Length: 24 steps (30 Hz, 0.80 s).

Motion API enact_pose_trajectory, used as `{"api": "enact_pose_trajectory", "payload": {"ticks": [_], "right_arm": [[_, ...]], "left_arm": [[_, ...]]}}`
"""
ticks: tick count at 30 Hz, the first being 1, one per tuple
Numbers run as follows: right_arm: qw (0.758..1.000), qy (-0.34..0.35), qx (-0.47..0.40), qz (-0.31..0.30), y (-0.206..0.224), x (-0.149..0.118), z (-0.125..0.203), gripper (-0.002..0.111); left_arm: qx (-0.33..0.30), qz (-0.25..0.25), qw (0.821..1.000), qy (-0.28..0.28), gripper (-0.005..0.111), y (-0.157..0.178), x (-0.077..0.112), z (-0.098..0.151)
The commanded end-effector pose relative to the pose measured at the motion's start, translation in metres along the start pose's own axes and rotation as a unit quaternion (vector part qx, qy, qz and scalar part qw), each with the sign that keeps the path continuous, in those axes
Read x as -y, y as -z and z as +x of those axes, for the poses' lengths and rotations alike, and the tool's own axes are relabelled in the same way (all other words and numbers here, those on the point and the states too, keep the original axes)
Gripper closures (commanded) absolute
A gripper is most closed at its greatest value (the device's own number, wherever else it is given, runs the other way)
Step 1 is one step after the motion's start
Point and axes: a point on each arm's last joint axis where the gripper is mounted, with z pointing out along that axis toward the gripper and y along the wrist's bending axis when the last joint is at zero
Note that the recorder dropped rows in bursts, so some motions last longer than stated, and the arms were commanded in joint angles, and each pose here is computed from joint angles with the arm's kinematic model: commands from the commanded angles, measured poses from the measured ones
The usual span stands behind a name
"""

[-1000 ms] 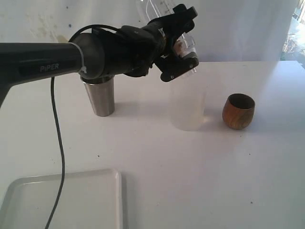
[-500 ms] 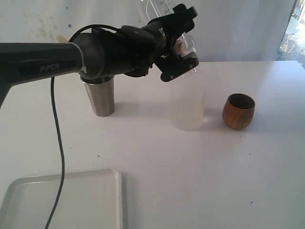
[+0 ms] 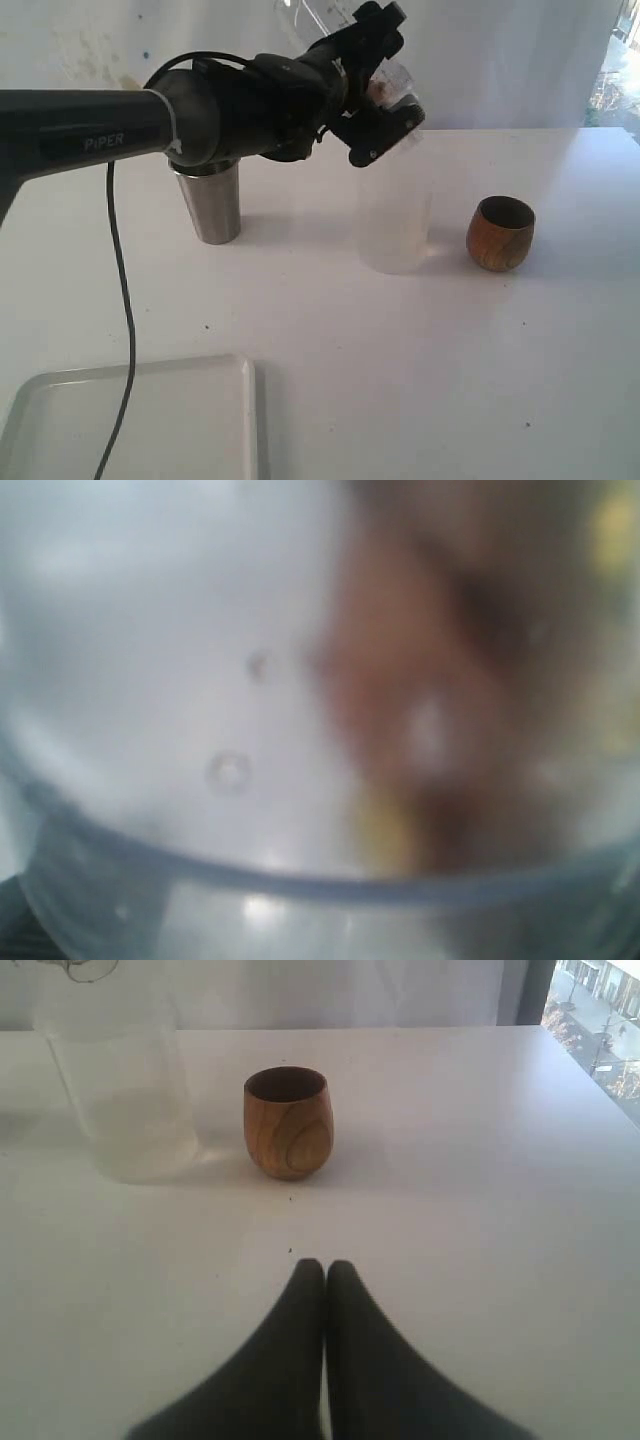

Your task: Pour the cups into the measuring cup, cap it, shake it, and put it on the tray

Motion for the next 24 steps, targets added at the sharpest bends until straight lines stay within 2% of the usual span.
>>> {"api": "enact_pose_trajectory", "payload": {"ticks": [1,2,3,4,5,6,7,8,9,10,11,12,13,15,19,24], "right_arm": [[1.000,0.001,0.003,-0.002,0.000,0.000,0.001,0.108],[1.000,0.001,0.003,-0.002,0.000,0.000,0.001,0.108],[1.000,0.000,0.002,-0.002,0.000,0.000,0.001,0.108],[1.000,0.000,0.002,-0.002,0.000,0.000,0.001,0.108],[1.000,0.000,0.002,-0.002,0.000,0.000,0.001,0.108],[1.000,0.000,0.002,-0.002,0.000,0.000,0.001,0.108],[1.000,0.000,0.002,-0.002,0.000,0.000,0.001,0.108],[1.000,0.000,0.002,-0.002,0.000,0.000,0.001,0.108],[1.000,0.000,0.002,-0.002,0.000,0.000,0.001,0.108],[1.000,0.000,0.002,-0.002,0.000,0.000,0.001,0.108],[1.000,0.000,0.002,-0.002,0.000,0.000,0.001,0.108],[1.000,0.000,0.002,-0.002,0.000,0.000,0.001,0.108],[1.000,0.000,0.002,-0.002,0.000,0.000,0.001,0.108],[1.000,0.000,0.002,-0.002,0.000,0.000,0.001,0.108],[1.000,0.000,0.002,-0.002,0.000,0.000,0.001,0.108],[1.000,0.000,0.002,-0.002,0.000,0.000,0.001,0.108]], "left_arm": [[-0.049,-0.007,0.972,0.230,0.107,0.005,-0.007,0.016],[-0.063,-0.014,0.946,0.319,0.107,0.007,-0.009,0.020],[-0.082,-0.024,0.910,0.405,0.107,0.008,-0.010,0.026],[-0.097,-0.036,0.866,0.489,0.107,0.009,-0.010,0.035],[-0.101,-0.047,0.827,0.551,0.107,0.010,-0.011,0.040],[-0.097,-0.059,0.774,0.623,0.107,0.012,-0.012,0.048],[-0.088,-0.058,0.710,0.696,0.107,0.012,-0.011,0.054],[-0.073,-0.052,0.658,0.748,0.107,0.012,-0.010,0.059],[-0.045,-0.041,0.597,0.800,0.107,0.011,-0.010,0.063],[-0.004,-0.026,0.549,0.835,0.107,0.010,-0.011,0.065],[0.041,-0.009,0.514,0.857,0.107,0.008,-0.013,0.067],[0.073,0.006,0.500,0.863,0.107,0.007,-0.013,0.068],[0.108,0.023,0.494,0.863,0.107,0.006,-0.013,0.067],[0.144,0.042,0.492,0.858,0.107,0.006,-0.013,0.067],[0.152,0.047,0.490,0.857,0.107,0.006,-0.012,0.067],[0.173,0.044,0.488,0.855,0.107,0.015,-0.022,0.072]]}}
